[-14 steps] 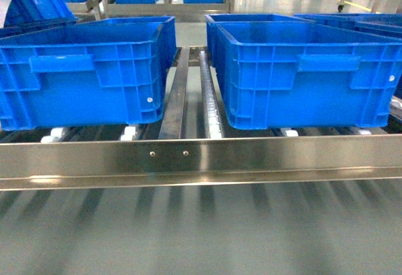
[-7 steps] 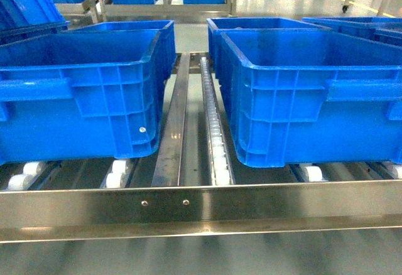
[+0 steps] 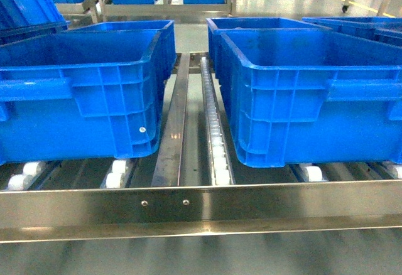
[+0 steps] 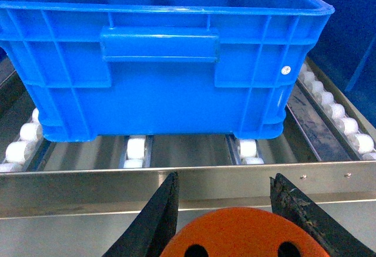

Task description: Sort blue parts and orange caps into right shelf containers

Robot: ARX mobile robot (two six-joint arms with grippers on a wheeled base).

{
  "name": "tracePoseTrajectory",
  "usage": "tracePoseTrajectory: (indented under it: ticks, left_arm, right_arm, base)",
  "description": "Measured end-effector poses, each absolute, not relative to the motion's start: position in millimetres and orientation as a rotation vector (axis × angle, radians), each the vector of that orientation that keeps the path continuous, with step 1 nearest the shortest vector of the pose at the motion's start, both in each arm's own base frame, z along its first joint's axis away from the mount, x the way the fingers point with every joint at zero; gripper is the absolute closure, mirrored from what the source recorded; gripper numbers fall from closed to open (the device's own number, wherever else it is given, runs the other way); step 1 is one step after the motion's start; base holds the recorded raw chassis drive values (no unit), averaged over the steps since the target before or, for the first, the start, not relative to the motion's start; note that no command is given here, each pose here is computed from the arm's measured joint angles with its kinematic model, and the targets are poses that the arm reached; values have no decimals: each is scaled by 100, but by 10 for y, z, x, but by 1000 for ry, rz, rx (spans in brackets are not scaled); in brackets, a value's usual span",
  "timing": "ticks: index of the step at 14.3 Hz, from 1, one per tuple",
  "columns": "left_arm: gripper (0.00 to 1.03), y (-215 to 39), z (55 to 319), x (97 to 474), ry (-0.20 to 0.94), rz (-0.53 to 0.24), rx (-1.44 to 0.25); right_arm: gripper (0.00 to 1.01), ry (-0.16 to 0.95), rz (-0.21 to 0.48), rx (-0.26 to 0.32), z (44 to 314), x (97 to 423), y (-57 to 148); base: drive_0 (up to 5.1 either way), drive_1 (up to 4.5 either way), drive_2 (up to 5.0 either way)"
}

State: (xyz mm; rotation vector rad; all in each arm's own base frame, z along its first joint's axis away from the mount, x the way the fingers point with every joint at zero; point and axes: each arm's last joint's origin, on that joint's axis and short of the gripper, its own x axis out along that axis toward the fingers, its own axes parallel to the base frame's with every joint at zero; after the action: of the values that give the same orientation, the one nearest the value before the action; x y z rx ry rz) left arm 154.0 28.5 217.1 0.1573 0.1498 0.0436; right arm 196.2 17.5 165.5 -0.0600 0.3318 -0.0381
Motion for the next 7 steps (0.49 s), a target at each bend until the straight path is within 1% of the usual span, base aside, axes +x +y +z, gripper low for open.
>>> tracePoseTrajectory:
  ticks: [7]
  left_arm:
    - [58,285,2170,1540,150,44,157]
  right_arm:
    - [60,332,-38,-60,1655,1962,175]
  base:
    - [0,0,0]
